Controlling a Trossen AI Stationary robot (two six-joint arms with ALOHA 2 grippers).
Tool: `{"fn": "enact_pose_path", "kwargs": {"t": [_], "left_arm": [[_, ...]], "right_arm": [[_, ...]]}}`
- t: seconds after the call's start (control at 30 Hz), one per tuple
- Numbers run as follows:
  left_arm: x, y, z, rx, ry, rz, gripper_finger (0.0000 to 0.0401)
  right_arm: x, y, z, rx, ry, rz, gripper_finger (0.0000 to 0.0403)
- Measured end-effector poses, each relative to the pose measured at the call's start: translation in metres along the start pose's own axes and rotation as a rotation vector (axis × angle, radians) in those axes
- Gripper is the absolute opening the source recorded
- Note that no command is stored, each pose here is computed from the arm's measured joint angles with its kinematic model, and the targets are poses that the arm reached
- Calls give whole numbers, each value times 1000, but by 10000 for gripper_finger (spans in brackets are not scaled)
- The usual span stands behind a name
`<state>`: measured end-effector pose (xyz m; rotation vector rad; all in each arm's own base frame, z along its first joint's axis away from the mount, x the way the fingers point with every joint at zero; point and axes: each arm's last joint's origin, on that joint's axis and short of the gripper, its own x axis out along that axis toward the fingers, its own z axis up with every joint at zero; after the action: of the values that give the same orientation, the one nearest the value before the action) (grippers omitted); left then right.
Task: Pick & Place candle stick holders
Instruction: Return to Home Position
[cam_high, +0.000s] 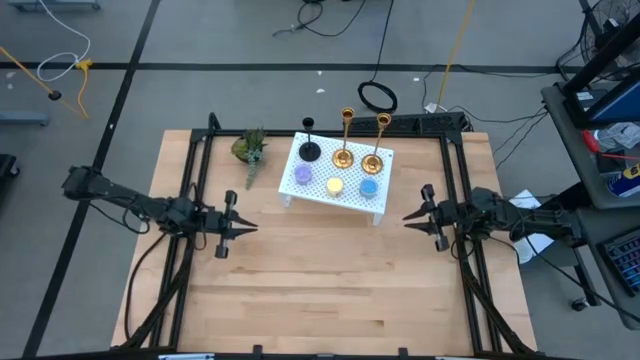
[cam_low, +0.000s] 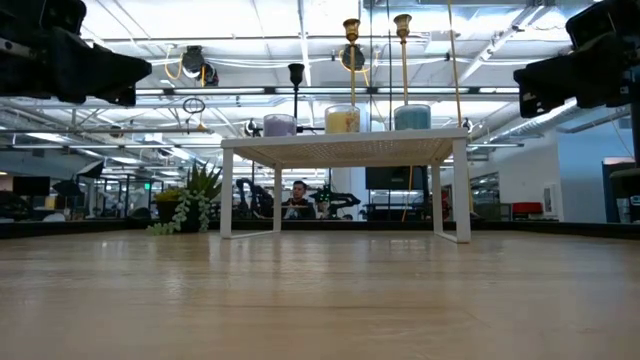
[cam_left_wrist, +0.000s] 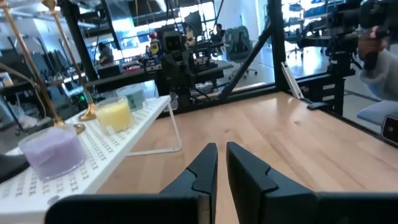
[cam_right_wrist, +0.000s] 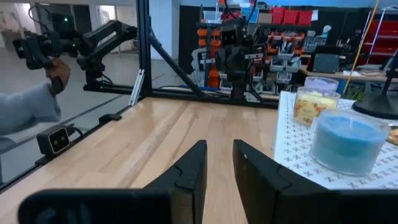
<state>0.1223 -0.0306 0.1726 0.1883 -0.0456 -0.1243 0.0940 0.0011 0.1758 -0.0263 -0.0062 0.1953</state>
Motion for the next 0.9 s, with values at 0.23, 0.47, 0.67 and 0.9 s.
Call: {"fn": "enact_pose_path", "kwargs": {"t": [0.23, 0.47, 0.67, 0.9], "left_arm": [[-5, 2, 3, 65, -26, 11, 42], [-19, 4, 4, 109, -41, 16, 42], [-29, 5, 2, 106, -34, 14, 42], [-29, 5, 0, 106, -12, 8, 42]], "right_arm": [[0, 0, -2, 9, 18, 4, 73], [0, 1, -3, 23, 31, 38, 73], [0, 2, -3, 1, 34, 53, 73], [0, 2, -5, 45, 47, 54, 73]]}}
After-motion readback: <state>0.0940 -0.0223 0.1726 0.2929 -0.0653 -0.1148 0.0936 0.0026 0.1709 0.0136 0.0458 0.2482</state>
